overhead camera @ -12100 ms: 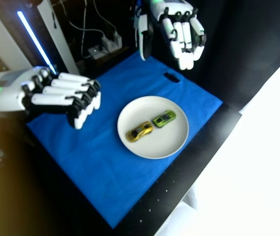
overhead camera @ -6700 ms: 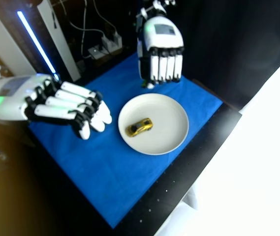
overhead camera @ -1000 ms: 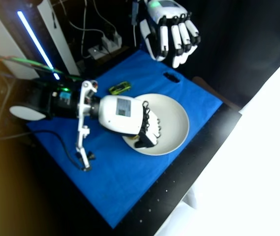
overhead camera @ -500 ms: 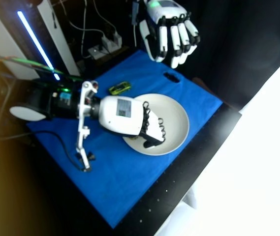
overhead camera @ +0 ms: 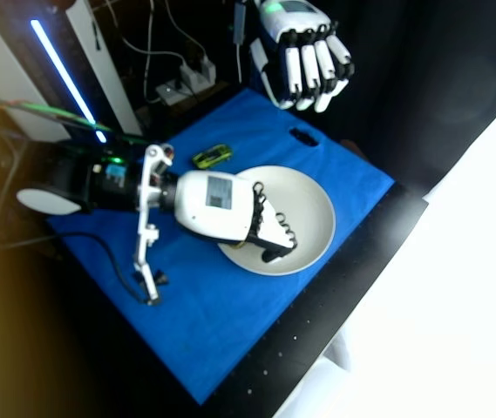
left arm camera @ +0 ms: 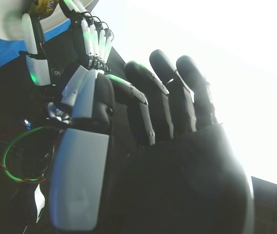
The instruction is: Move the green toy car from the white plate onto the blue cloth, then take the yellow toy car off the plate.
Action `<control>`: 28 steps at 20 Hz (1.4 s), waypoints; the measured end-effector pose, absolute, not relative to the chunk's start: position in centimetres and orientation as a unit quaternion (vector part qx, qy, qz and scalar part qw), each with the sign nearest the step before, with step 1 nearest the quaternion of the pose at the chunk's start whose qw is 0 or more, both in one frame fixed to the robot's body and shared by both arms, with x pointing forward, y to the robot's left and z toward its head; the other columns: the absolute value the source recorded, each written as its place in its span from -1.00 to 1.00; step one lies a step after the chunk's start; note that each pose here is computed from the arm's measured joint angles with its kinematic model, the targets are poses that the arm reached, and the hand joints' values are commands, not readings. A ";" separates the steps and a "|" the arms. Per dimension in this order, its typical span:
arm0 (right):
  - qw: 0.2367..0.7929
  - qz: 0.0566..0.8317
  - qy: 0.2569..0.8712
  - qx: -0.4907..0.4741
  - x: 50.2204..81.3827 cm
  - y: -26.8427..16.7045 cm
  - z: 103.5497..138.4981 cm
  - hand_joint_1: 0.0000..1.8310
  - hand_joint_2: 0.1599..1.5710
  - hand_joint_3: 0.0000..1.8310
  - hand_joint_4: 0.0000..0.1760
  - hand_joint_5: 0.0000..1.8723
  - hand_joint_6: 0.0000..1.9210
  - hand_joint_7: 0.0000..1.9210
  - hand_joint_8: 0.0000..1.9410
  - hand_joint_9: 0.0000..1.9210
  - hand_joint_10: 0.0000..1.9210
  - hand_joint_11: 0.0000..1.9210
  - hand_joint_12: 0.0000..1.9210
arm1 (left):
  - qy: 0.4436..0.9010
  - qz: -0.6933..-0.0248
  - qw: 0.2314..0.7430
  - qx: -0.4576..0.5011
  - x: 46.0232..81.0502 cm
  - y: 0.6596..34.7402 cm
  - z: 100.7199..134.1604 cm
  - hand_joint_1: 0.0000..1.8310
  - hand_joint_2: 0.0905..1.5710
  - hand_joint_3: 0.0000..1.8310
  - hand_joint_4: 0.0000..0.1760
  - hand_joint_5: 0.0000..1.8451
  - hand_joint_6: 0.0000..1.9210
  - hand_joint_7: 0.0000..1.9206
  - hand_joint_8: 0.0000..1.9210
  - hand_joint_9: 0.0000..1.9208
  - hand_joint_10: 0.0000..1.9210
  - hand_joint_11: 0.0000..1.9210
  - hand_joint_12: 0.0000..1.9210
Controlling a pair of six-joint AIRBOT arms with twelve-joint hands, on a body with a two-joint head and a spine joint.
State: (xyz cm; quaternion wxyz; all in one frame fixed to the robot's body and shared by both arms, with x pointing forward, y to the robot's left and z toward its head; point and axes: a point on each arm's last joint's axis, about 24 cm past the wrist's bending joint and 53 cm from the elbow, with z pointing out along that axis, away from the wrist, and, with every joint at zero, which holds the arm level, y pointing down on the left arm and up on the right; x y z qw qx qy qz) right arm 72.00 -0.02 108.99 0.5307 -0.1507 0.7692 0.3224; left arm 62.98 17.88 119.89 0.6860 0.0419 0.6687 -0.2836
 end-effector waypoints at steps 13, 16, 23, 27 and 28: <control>0.527 0.329 0.768 -0.154 71.4 0.5 109.0 0.22 0.44 -1.00 -1.00 -0.08 0.22 -0.23 0.43 -0.28 0.82 -0.22 1.00 | 0.670 -0.284 0.685 0.040 63.0 17.8 119.8 0.22 0.62 -1.00 -1.00 -0.17 0.47 -0.39 0.56 -0.63 0.33 -0.94 0.85; 0.531 0.331 0.765 -0.153 71.2 0.1 109.7 0.21 0.46 -1.00 -1.00 -0.12 0.29 -0.29 0.40 -0.32 0.79 -0.30 1.00 | 0.670 -0.284 0.685 0.037 63.0 17.9 119.8 0.22 0.62 -1.00 -1.00 -0.16 0.47 -0.40 0.56 -0.65 0.28 -0.94 0.84; 0.570 0.341 0.730 -0.159 69.8 -2.3 114.2 0.25 0.40 -1.00 -1.00 -0.02 0.12 0.05 0.82 0.23 1.00 0.37 1.00 | 0.674 -0.284 0.681 0.032 63.1 18.0 119.5 0.23 0.62 -1.00 -1.00 -0.15 0.42 -0.43 0.62 -0.63 0.35 -0.89 0.89; 0.596 0.352 0.703 -0.163 67.6 -4.3 117.6 0.27 0.34 -1.00 -1.00 0.07 0.01 0.12 0.75 0.23 1.00 0.34 1.00 | 0.674 -0.284 0.681 0.031 63.1 18.0 119.5 0.24 0.62 -1.00 -1.00 -0.15 0.45 -0.42 0.56 -0.55 0.21 -0.80 0.80; 0.603 0.356 0.695 -0.161 67.2 -4.7 118.3 0.26 0.37 -1.00 -1.00 0.01 0.08 0.09 0.64 0.18 0.93 0.24 1.00 | 0.675 -0.283 0.681 0.030 63.1 18.1 119.4 0.24 0.60 -1.00 -1.00 -0.13 0.36 -0.41 0.61 -0.53 0.35 -0.75 0.86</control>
